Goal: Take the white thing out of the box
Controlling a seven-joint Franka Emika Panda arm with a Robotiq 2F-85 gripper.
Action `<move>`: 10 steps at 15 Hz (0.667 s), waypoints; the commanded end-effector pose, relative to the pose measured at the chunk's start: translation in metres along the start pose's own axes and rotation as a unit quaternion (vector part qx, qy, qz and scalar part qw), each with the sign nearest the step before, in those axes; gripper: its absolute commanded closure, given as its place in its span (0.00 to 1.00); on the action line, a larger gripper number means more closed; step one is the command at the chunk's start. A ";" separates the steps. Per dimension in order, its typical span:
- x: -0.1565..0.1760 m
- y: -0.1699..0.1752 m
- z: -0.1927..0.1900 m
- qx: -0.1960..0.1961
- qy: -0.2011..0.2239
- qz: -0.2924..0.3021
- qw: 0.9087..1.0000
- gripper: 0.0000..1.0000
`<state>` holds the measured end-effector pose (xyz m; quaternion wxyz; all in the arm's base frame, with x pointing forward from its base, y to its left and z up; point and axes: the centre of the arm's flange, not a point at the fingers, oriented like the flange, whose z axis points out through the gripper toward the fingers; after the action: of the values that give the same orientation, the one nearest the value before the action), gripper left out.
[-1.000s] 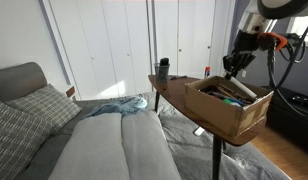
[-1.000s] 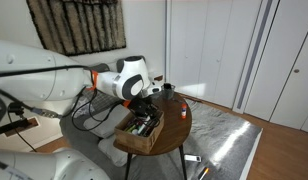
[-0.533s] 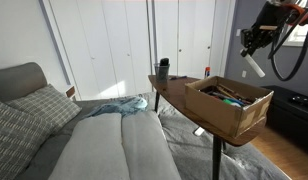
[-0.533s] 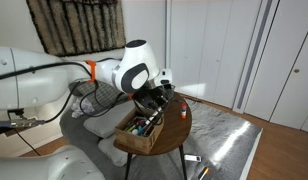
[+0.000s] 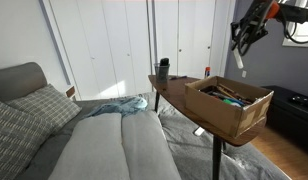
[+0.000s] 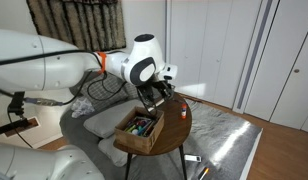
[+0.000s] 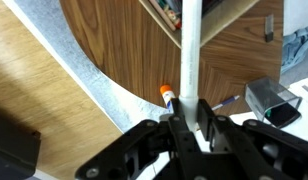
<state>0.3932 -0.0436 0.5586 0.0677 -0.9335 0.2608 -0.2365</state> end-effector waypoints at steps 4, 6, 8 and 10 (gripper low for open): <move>0.122 -0.069 0.041 0.002 -0.007 0.172 0.985 0.95; 0.140 -0.082 0.065 -0.002 -0.016 0.214 0.977 0.95; 0.152 -0.094 0.092 0.006 -0.034 0.228 0.973 0.95; 0.158 -0.105 0.117 0.012 -0.050 0.222 0.974 0.95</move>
<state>0.5683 -0.0452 0.5515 0.1201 -0.8661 0.4456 -0.1922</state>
